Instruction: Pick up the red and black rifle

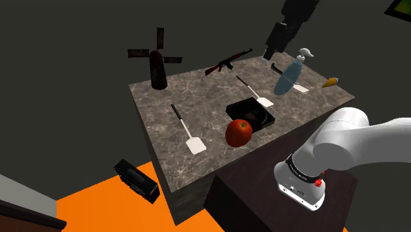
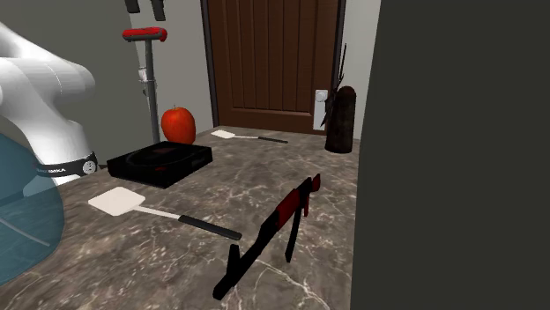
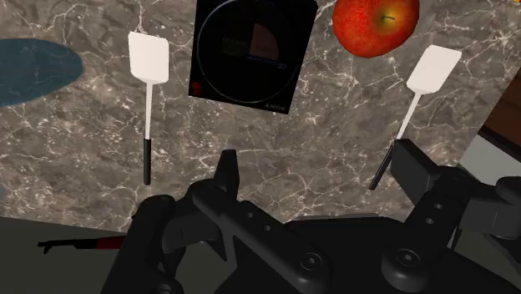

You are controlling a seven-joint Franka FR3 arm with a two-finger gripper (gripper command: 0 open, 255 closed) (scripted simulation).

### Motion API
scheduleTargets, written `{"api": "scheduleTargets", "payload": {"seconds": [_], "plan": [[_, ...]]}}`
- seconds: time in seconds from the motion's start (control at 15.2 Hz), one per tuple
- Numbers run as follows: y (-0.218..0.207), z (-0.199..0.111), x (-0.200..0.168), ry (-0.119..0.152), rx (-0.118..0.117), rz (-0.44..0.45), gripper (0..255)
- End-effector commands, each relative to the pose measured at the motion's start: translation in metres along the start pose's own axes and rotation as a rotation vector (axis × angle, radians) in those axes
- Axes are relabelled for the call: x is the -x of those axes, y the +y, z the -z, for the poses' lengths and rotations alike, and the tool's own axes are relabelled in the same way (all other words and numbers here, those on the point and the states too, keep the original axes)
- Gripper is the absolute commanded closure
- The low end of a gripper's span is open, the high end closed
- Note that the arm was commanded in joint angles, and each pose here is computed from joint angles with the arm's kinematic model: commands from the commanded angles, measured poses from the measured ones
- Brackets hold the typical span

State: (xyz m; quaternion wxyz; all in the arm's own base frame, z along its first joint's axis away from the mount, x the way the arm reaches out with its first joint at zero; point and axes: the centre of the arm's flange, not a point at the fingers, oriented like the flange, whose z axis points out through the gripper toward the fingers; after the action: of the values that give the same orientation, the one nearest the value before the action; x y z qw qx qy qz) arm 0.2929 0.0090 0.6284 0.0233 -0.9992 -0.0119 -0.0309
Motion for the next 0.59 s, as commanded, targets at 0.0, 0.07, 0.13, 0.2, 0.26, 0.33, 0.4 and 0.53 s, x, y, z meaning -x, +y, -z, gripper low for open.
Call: {"api": "scheduleTargets", "payload": {"seconds": [0.0,0.07,0.13,0.2,0.26,0.33,0.4,0.53], "plan": [[0.000,0.000,0.000,0.000,0.000,0.000,0],[0.010,-0.006,-0.004,-0.007,0.005,0.033,0],[0.021,-0.013,-0.009,-0.015,0.009,0.066,0],[0.031,-0.019,-0.014,-0.022,0.014,0.099,0],[0.041,-0.025,-0.020,-0.029,0.018,0.132,0],[0.051,-0.031,-0.025,-0.036,0.023,0.165,0],[0.060,-0.037,-0.031,-0.044,0.027,0.198,0],[0.079,-0.050,-0.044,-0.058,0.036,0.264,0]]}}
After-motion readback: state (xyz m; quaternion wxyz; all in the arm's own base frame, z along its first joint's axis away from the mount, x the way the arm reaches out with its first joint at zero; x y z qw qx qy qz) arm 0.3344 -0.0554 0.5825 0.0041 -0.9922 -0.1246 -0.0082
